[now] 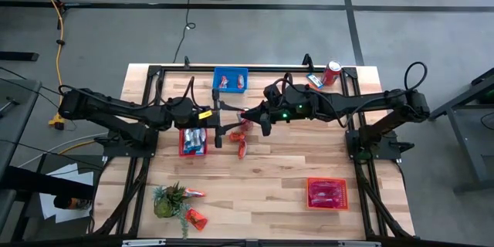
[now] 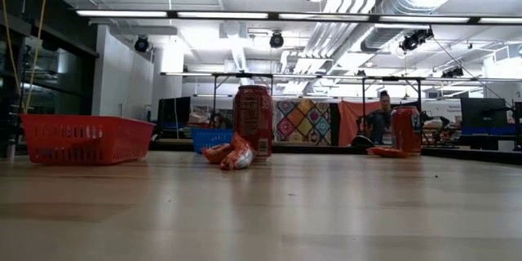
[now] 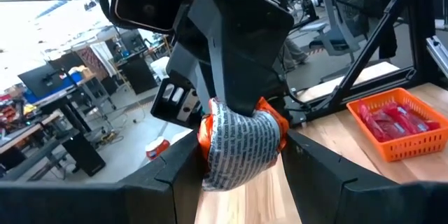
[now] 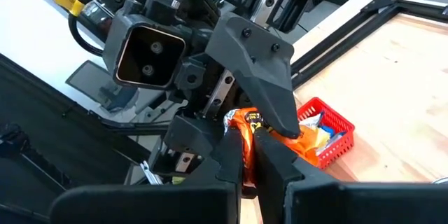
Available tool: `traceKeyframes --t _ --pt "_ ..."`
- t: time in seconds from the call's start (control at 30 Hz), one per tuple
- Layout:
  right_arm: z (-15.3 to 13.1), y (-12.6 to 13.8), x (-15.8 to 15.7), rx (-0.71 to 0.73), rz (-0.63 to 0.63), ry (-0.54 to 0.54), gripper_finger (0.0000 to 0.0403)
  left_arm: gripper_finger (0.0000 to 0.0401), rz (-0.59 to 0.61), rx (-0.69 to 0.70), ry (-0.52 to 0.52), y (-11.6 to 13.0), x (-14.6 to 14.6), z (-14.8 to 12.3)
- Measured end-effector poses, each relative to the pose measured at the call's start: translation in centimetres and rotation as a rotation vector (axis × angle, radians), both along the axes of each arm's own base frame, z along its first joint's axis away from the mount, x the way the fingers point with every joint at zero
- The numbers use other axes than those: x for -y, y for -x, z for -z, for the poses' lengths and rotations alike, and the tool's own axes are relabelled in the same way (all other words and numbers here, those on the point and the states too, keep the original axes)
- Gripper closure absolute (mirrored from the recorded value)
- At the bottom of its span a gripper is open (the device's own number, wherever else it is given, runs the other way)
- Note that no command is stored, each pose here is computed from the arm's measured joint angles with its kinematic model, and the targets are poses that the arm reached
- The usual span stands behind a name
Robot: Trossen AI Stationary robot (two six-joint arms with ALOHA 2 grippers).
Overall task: Sort candy
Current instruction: Put the orange chocolate into the blue bin
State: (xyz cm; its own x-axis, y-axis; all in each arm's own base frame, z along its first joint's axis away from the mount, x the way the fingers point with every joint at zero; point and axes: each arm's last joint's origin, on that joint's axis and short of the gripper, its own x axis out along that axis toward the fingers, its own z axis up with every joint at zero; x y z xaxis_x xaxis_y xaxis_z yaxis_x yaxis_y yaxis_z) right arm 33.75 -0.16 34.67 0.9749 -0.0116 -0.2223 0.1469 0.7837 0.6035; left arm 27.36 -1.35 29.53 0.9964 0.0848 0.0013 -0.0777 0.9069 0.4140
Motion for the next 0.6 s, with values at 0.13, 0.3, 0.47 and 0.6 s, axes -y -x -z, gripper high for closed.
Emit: traceKeyframes --t 0.13,0.3,0.47,0.6 --pt "0.0 0.0 0.0 -0.001 0.022 0.001 0.0386 0.0235 -0.001 0.001 0.007 0.0 0.0 0.0" --pt "0.0 0.0 0.2 0.0 0.064 0.006 0.0344 0.0278 -0.043 0.001 0.007 0.0 -0.1 0.0" --pt "-0.6 0.5 0.3 0.019 0.077 0.038 0.0249 0.0366 -0.097 0.028 0.06 0.6 -0.3 -0.6" --pt "-2.3 2.2 0.8 0.052 0.096 0.089 0.0182 0.0387 -0.174 -0.016 0.068 1.9 -0.6 -1.1"
